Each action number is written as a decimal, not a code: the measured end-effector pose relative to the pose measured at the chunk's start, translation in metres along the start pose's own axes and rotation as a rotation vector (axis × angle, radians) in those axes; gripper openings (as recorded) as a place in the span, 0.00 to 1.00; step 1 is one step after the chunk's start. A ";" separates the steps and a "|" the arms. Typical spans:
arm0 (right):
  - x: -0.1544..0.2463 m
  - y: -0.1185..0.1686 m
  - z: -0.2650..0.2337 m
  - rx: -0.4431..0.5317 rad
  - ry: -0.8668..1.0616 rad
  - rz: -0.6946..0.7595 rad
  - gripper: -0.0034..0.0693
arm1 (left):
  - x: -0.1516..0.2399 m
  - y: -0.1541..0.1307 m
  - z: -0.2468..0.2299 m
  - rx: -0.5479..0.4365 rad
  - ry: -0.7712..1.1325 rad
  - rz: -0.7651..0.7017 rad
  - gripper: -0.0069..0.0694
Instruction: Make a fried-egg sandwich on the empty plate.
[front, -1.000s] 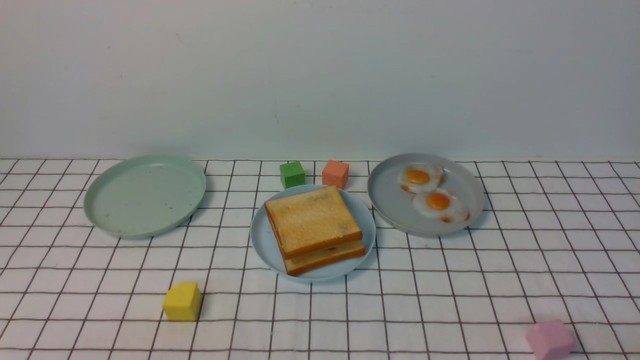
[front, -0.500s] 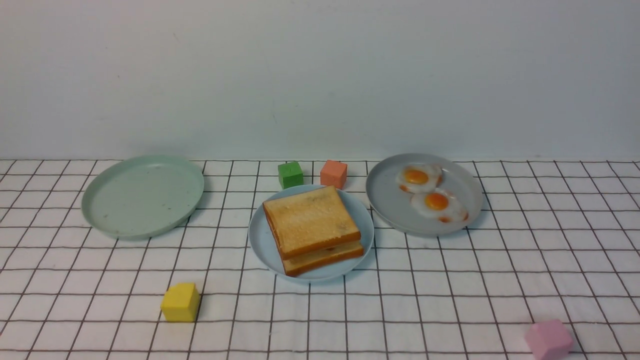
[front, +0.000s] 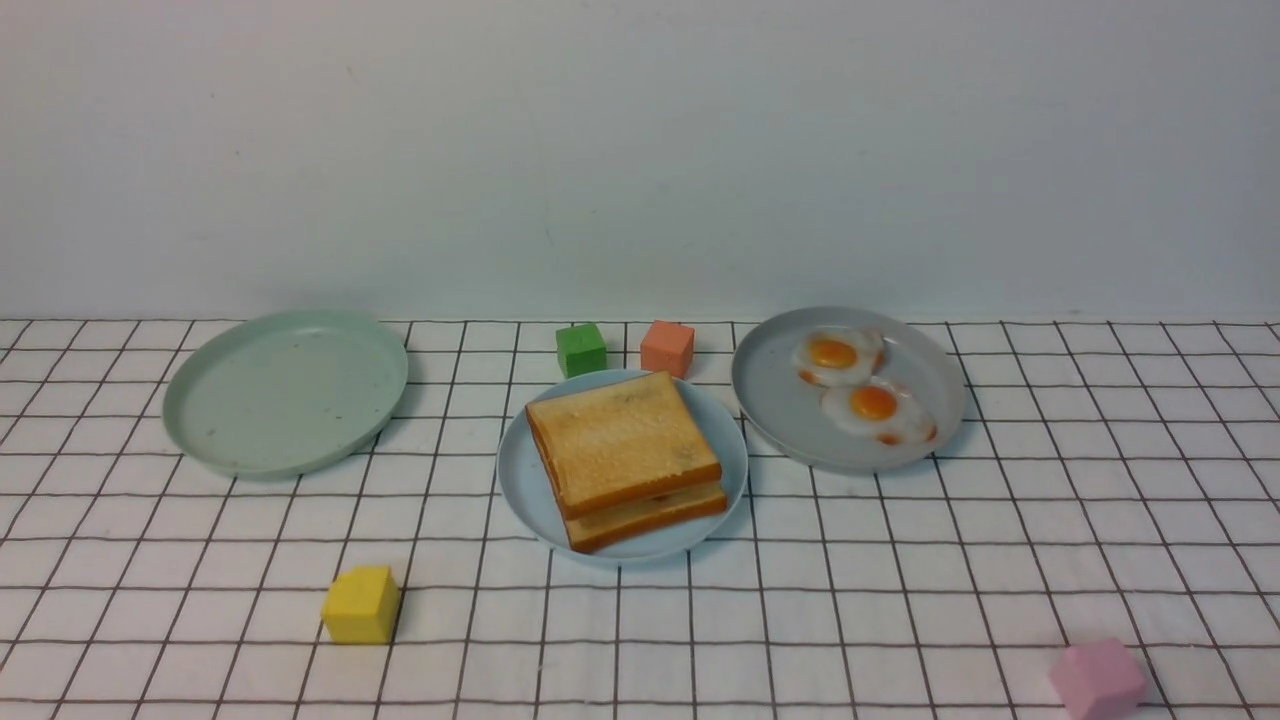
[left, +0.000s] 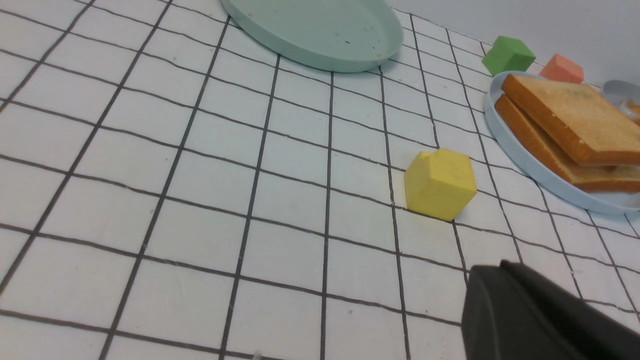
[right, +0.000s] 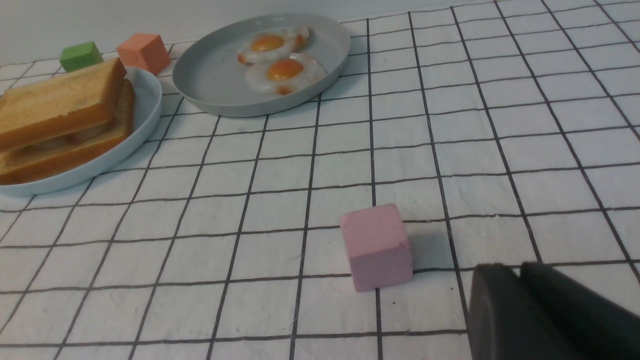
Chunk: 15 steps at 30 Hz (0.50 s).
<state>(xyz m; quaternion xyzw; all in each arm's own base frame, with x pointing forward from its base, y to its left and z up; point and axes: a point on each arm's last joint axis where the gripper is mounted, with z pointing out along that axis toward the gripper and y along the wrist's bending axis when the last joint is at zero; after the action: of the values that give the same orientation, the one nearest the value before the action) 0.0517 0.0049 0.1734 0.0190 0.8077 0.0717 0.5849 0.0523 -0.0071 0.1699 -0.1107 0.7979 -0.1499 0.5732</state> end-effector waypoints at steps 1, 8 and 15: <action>0.000 0.000 0.000 0.000 0.000 0.000 0.16 | 0.000 0.000 0.000 0.000 0.000 0.000 0.07; 0.000 0.000 0.000 0.000 0.000 0.000 0.18 | 0.000 0.000 0.000 0.000 0.000 0.000 0.07; 0.000 0.000 0.000 0.000 0.000 0.000 0.19 | 0.000 0.000 0.000 0.000 0.000 0.000 0.08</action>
<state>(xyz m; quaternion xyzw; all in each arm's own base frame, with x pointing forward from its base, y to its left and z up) 0.0517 0.0049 0.1734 0.0190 0.8077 0.0717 0.5849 0.0523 -0.0071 0.1699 -0.1107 0.7979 -0.1499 0.5732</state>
